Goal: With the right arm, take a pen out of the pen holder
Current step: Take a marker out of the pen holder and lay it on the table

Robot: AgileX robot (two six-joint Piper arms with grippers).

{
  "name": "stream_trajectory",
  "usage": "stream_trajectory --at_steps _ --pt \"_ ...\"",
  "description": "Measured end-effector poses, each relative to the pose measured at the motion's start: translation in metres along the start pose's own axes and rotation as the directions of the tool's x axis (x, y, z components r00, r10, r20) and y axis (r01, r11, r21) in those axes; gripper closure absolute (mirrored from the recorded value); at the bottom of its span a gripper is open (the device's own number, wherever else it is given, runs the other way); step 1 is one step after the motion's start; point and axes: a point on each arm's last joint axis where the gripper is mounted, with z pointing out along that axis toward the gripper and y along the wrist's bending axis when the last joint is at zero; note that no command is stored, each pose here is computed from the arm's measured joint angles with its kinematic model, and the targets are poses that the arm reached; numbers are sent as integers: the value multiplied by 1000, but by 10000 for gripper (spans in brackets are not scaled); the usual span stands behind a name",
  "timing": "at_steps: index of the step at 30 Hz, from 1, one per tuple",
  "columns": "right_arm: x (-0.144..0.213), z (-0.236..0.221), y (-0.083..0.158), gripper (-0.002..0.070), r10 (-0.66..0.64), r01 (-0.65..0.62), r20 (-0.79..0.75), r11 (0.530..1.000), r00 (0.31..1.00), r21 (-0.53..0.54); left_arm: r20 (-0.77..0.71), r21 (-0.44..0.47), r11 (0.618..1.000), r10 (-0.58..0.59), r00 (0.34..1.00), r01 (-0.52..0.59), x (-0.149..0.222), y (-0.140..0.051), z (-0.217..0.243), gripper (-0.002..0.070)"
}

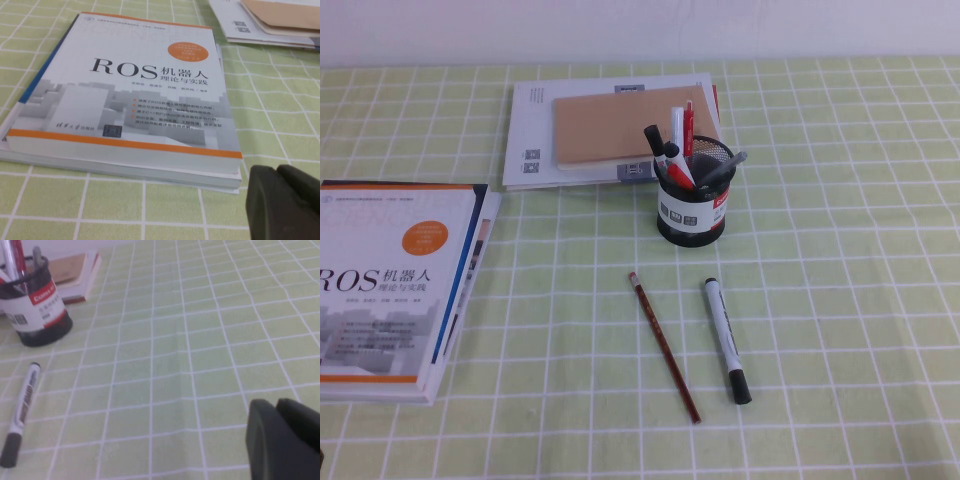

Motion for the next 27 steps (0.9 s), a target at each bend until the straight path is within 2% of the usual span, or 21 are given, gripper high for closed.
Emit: stream_trajectory --at_steps 6,14,21,27 --pt "-8 0 4 688 140 -136 84 989 987 -53 0 0 1000 0 1000 0 0 0 0 683" --pt "-20 -2 6 688 382 -361 179 922 907 -139 0 0 1000 0 1000 0 0 0 0 683" --pt "-22 -3 5 688 427 -403 193 902 883 -154 0 0 1000 0 1000 0 0 0 0 683" --pt "-25 -4 14 688 421 -409 53 899 905 -155 0 0 1000 0 1000 0 0 0 0 683"
